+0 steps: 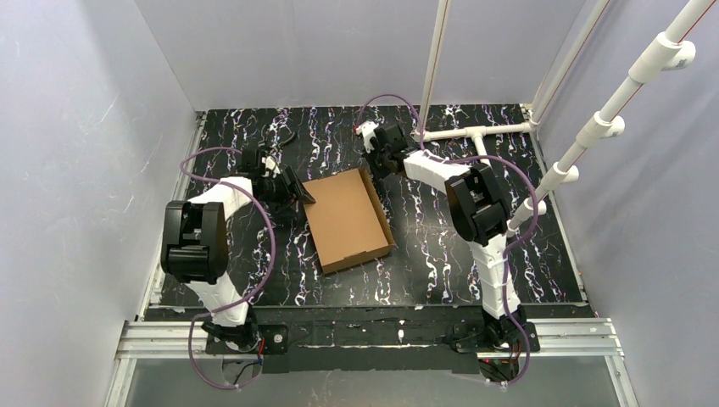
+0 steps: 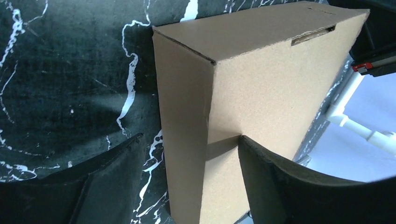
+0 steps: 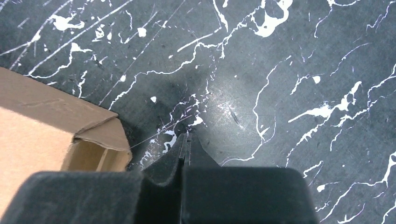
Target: Fold the paper box
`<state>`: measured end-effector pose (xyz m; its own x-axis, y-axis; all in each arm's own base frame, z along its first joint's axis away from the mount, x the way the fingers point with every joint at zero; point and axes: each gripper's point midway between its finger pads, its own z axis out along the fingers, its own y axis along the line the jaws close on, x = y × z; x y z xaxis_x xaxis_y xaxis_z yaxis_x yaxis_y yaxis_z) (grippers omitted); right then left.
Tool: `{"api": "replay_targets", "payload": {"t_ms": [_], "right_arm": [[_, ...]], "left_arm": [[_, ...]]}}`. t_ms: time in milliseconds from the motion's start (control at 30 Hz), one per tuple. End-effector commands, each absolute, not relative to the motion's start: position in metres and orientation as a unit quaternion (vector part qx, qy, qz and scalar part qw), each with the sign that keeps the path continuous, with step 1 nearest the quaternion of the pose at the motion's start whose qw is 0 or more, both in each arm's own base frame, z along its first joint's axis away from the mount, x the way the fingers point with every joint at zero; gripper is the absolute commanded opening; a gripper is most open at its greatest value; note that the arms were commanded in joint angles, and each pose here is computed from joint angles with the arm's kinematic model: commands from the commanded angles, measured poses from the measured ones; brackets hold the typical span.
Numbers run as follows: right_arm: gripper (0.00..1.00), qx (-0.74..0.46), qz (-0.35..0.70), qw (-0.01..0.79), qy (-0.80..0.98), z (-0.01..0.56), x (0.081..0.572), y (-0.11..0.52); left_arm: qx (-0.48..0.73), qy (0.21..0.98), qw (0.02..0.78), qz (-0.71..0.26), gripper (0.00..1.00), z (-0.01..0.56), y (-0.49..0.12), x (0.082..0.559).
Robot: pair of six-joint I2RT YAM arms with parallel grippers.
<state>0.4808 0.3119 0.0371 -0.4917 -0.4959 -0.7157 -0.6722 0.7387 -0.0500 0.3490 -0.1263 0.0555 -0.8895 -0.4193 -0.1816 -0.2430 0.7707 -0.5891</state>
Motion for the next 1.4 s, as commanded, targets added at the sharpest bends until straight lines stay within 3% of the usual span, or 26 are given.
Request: {"api": "replay_targets", "payload": {"t_ms": [0, 200, 300, 467, 567, 733, 1000, 1167, 1367], "right_arm": [[0.01, -0.352, 0.151, 0.385, 0.840, 0.056, 0.487, 0.328], [0.01, -0.487, 0.226, 0.327, 0.778, 0.054, 0.406, 0.398], [0.01, -0.471, 0.190, 0.360, 0.783, 0.066, 0.405, 0.407], [0.01, -0.352, 0.116, 0.379, 0.848, 0.072, 0.463, 0.348], [0.01, -0.332, 0.103, 0.375, 0.859, 0.080, 0.465, 0.314], [0.01, -0.366, 0.121, 0.354, 0.852, 0.096, 0.402, 0.277], [0.01, -0.341, 0.166, 0.333, 0.863, 0.079, 0.289, 0.223], [0.01, -0.289, 0.190, 0.336, 0.876, 0.071, 0.276, 0.225], [0.01, -0.278, 0.218, 0.312, 0.882, 0.062, 0.274, 0.251]], "left_arm": [[-0.165, 0.927, 0.152, -0.300, 0.68, 0.058, -0.127, 0.359], [-0.148, 0.917, 0.134, -0.344, 0.58, 0.062, -0.147, 0.364], [-0.144, 0.918, 0.130, -0.347, 0.57, 0.062, -0.152, 0.360], [-0.143, 0.922, 0.154, -0.325, 0.58, 0.075, -0.143, 0.356], [-0.156, 0.922, 0.179, -0.305, 0.61, 0.088, -0.128, 0.355], [-0.185, 0.912, 0.227, -0.289, 0.75, 0.113, -0.098, 0.331], [-0.224, 0.885, 0.190, -0.360, 0.76, 0.106, -0.124, 0.235], [-0.229, 0.890, 0.193, -0.343, 0.73, 0.093, -0.137, 0.209], [-0.224, 0.905, 0.180, -0.314, 0.68, 0.085, -0.157, 0.210]]}}
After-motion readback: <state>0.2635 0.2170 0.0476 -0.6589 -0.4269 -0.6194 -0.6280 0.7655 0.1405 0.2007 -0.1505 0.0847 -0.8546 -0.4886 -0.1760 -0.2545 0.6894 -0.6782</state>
